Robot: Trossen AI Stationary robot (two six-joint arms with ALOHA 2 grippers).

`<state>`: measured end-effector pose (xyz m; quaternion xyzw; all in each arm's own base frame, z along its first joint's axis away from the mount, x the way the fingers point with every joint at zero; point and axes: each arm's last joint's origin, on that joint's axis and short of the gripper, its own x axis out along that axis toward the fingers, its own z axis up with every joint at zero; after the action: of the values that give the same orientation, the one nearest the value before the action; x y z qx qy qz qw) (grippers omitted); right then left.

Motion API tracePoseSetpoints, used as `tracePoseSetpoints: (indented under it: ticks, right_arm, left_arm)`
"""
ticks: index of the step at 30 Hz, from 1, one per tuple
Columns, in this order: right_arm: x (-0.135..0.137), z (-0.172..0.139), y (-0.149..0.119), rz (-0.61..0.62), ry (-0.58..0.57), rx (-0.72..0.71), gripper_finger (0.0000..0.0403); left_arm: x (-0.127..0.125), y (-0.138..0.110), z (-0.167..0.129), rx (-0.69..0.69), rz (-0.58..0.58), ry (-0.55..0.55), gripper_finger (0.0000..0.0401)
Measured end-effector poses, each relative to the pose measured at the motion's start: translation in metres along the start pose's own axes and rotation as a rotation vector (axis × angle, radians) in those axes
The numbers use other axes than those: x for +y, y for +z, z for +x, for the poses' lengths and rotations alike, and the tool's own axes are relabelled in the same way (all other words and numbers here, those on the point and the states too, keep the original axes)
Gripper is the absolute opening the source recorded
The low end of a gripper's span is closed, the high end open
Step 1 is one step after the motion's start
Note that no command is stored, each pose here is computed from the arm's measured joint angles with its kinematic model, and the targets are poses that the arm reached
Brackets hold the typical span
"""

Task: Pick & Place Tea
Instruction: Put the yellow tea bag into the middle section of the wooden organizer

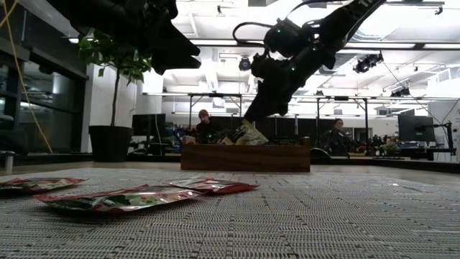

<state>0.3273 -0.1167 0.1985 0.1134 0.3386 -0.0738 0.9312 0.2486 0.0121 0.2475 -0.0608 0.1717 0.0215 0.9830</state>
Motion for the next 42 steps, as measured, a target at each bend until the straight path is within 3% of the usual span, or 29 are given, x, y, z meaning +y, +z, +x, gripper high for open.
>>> tracePoseSetpoints:
  ticks: [17,20,26,39,42]
  right_arm:
    - [-0.003,0.011,-0.004,0.016,-0.021,0.003,0.0106]
    - [-0.003,0.011,-0.003,0.015,-0.019,-0.001,0.0087]
    - [-0.001,0.011,-0.003,0.007,0.006,-0.006,0.0008]
    - [0.007,0.000,0.011,-0.011,-0.058,-0.112,0.0001]
    - [0.011,0.003,0.004,0.015,-0.061,-0.120,0.0001]
  left_arm:
    - [0.000,0.000,0.000,0.000,0.000,0.000,0.0211]
    - [0.000,0.000,0.000,0.000,0.000,0.000,0.0211]
    - [0.000,0.000,0.000,0.001,0.000,-0.007,0.0211]
    - [0.000,-0.002,0.000,0.021,0.000,-0.005,0.0211]
    - [0.000,-0.002,0.000,0.023,0.001,-0.005,0.0211]
